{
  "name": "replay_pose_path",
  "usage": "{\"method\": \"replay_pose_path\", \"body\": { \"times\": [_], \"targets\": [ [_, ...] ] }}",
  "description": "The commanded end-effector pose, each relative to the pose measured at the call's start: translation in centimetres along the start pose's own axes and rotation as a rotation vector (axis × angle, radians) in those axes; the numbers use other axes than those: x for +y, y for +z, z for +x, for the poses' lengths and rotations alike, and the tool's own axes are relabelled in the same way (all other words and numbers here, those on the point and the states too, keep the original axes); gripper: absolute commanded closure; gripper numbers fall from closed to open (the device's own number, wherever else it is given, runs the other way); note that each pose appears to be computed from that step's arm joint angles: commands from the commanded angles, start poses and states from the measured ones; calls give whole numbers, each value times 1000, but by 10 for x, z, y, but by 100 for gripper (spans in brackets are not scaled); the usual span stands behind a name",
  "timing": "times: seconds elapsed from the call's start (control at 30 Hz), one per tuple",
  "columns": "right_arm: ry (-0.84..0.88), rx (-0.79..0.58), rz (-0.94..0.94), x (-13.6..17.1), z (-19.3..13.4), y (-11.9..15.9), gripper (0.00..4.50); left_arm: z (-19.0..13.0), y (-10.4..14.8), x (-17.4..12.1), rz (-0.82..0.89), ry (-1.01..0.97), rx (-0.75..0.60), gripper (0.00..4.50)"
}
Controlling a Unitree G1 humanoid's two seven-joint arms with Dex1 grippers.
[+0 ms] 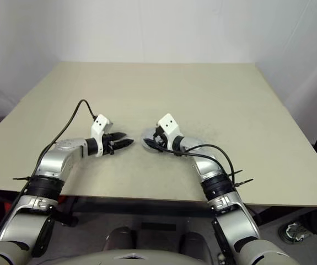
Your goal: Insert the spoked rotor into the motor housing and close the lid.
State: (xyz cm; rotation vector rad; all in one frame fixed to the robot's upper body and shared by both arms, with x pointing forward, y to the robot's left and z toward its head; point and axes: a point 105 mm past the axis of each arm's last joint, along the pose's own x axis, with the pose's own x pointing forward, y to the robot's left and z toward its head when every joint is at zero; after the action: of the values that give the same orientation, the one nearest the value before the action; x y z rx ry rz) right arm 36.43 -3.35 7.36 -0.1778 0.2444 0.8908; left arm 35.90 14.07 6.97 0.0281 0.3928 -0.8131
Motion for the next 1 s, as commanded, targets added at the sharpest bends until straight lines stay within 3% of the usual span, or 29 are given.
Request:
{"method": "replay_pose_path", "body": {
  "times": [0.03, 0.57, 1.0],
  "targets": [
    [-11, -29, -3, -4, 1, 10, 135, -2, 12, -3, 15, -3, -46, 175],
    [-47, -20, -44, -14, 2, 12, 135, -1, 11, -5, 6, 0, -46, 175],
    [-16, -186, -40, -9, -8, 45, 135, -1, 9, -4, 2, 3, -43, 175]
  ]
}}
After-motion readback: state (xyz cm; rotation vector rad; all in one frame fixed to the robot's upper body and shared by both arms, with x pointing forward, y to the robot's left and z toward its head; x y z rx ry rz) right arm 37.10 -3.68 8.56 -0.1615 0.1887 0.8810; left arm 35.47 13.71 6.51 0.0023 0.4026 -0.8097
